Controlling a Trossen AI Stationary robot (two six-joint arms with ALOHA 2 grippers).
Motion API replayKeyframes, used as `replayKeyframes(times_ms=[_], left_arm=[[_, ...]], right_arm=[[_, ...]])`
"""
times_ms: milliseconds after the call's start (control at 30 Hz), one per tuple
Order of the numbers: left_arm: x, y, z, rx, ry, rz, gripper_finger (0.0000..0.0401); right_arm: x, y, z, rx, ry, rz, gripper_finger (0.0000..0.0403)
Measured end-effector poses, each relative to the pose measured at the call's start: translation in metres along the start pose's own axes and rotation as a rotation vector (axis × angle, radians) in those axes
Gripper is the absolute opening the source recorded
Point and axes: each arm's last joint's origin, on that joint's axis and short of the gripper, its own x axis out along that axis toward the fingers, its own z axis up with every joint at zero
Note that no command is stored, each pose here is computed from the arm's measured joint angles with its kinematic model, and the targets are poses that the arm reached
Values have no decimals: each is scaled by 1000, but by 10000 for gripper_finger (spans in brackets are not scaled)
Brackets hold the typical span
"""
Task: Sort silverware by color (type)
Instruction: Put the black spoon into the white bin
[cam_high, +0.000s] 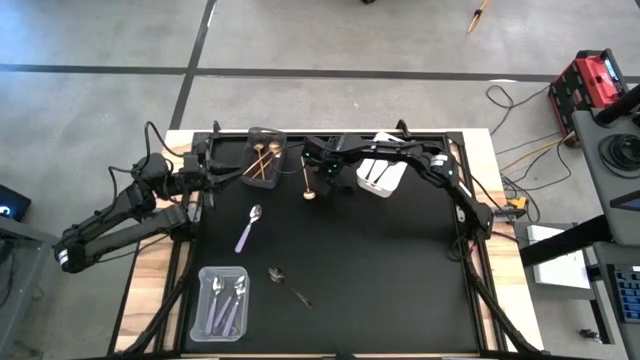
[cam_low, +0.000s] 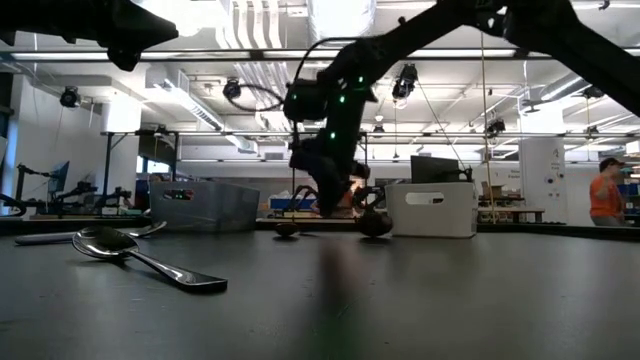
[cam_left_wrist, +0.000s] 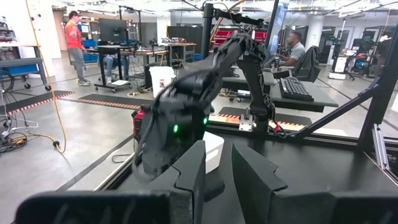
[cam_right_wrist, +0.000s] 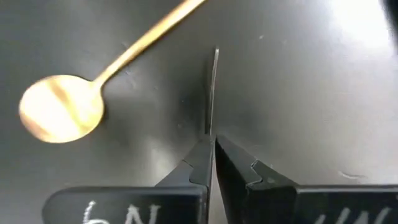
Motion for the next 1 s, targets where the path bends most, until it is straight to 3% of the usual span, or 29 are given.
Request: replayKeyframes(times_ms=[400, 800, 1000], left_arm=[[0, 0, 0, 1, -3, 0, 61], [0, 0, 0, 1, -5, 0, 61], [0, 0, 1, 1, -5, 0, 61]], right_arm=[[-36, 21, 0, -20, -66, 26, 11], [-6, 2, 5, 196, -91, -152, 12], [13, 2, 5, 218, -87, -179, 12]])
